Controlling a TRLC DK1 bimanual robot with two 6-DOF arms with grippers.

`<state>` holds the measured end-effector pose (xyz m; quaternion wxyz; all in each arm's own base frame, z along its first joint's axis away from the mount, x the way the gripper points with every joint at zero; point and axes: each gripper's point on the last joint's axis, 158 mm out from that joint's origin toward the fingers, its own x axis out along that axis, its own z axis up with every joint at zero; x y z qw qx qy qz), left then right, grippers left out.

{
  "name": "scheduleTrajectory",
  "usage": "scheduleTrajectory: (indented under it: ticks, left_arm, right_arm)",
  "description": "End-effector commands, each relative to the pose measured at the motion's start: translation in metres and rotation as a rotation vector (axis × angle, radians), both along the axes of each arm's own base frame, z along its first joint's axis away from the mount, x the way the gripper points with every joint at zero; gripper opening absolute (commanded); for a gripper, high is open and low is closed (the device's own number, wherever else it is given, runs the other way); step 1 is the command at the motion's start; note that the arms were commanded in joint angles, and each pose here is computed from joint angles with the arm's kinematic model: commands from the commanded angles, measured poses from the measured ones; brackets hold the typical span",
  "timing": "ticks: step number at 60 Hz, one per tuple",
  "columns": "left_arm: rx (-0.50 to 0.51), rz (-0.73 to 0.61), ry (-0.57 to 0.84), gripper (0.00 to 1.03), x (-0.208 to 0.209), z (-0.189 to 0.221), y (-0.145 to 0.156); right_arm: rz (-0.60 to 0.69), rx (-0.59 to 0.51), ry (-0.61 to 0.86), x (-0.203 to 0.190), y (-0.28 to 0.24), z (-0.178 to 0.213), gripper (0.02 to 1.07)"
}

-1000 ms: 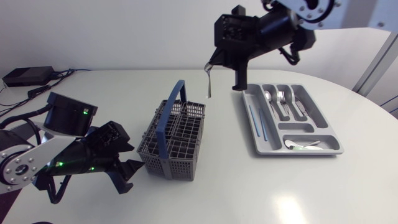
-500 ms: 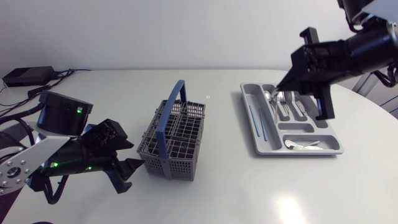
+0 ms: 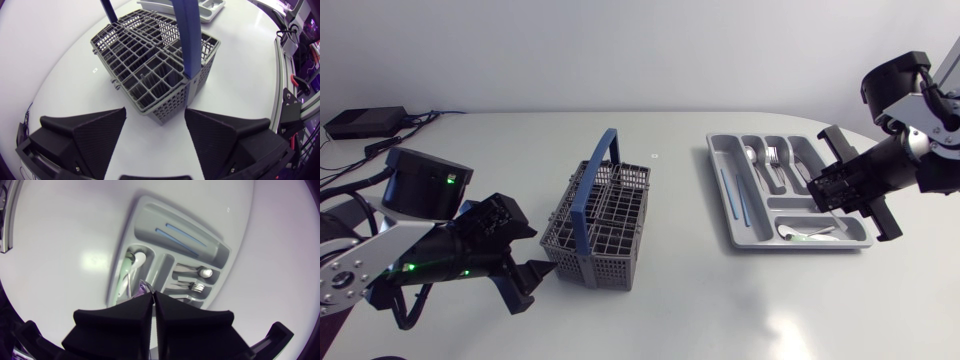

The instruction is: Unload the cutlery basket into the drawer organizer.

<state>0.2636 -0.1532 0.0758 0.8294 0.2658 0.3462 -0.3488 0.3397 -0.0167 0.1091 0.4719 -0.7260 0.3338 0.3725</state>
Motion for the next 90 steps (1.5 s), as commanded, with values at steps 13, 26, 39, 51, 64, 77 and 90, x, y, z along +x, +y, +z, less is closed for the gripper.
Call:
scheduleTrajectory:
  ticks: [13, 26, 39, 51, 64, 77, 90]
  left_arm:
    - [-0.018, 0.018, -0.013, 0.98, 0.003, 0.004, 0.002]
    - [-0.020, 0.034, -0.018, 0.98, 0.005, 0.004, 0.006]
    - [-0.018, 0.041, -0.014, 0.98, 0.004, 0.001, 0.009]
    - [-0.017, 0.044, -0.018, 0.98, 0.003, 0.001, 0.012]
    - [0.000, 0.030, 0.008, 0.75, -0.008, -0.008, 0.014]
    - [0.009, 0.018, 0.032, 0.24, -0.015, -0.019, 0.015]
    - [0.029, 0.016, 0.073, 0.06, -0.011, -0.038, 0.013]
  right_arm:
    - [0.038, -0.112, 0.069, 0.008, -0.023, -0.051, 0.08]
    - [0.024, -0.158, 0.104, 0.016, -0.035, -0.088, 0.08]
    - [0.030, -0.188, 0.108, 0.017, -0.036, -0.111, 0.53]
    - [0.028, -0.149, -0.035, 0.044, -0.023, -0.066, 1.01]
    - [-0.042, 0.275, -0.175, 0.087, 0.071, 0.023, 0.91]
    - [-0.172, 0.652, -0.091, 0.126, 0.142, 0.016, 0.10]
    - [-0.248, 0.856, 0.111, 0.143, 0.214, -0.028, 0.08]
